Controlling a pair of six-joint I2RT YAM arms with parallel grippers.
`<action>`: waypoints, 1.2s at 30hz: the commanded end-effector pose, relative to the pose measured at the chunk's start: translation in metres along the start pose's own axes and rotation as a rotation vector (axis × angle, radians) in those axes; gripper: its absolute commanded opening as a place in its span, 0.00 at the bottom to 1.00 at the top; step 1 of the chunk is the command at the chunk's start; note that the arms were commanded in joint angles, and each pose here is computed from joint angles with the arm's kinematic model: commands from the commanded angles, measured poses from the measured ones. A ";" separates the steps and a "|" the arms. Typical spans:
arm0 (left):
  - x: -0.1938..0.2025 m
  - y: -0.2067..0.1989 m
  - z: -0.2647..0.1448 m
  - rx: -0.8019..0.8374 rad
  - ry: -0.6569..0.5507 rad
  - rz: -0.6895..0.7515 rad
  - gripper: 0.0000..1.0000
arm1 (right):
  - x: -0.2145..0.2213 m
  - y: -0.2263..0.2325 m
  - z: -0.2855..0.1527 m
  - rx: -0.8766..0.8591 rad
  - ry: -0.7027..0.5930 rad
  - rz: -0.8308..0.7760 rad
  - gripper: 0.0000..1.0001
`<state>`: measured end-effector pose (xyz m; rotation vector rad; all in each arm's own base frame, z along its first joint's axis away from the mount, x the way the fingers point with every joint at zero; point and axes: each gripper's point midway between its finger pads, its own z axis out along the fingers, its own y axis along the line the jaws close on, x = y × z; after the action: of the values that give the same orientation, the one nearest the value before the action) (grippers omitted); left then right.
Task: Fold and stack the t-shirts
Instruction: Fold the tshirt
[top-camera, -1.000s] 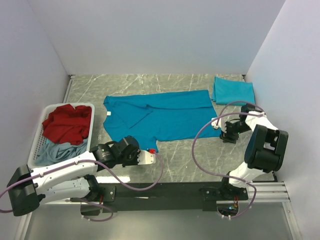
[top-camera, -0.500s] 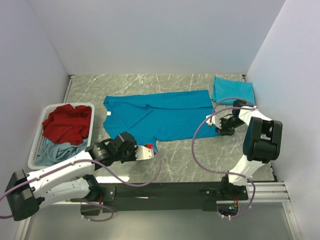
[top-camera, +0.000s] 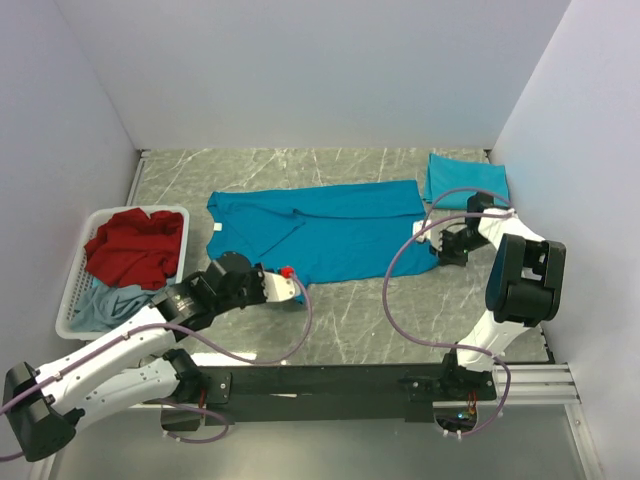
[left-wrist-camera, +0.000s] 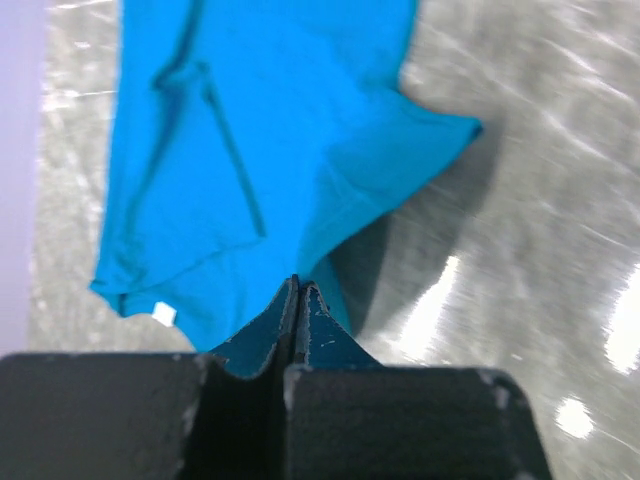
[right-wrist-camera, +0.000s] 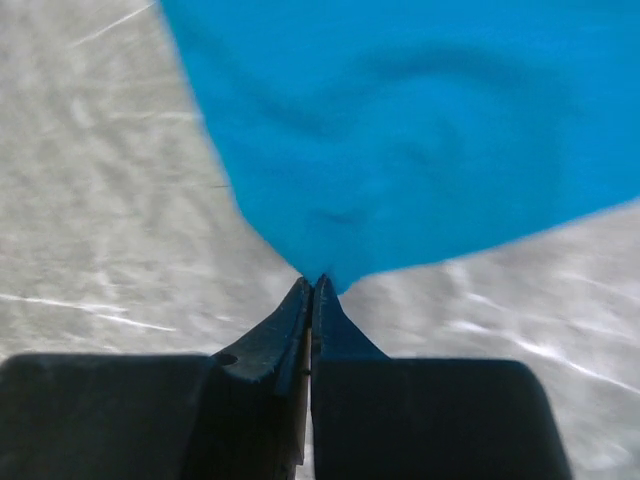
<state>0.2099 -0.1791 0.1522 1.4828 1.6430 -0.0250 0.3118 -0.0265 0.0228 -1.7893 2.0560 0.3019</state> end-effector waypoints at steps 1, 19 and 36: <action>-0.029 0.041 -0.008 -0.114 -0.094 0.003 0.00 | -0.026 -0.030 -0.025 0.090 -0.072 0.055 0.00; -0.017 0.160 0.041 -0.296 -0.075 -0.105 0.00 | -0.042 -0.099 -0.027 0.179 -0.148 0.302 0.00; 0.001 0.228 0.079 -0.386 0.003 -0.103 0.00 | -0.042 -0.138 -0.020 0.242 -0.192 0.478 0.00</action>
<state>0.4192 -0.1552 0.1954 1.1294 1.6988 0.1842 0.4299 -0.0223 0.0604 -1.1259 2.2751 0.3342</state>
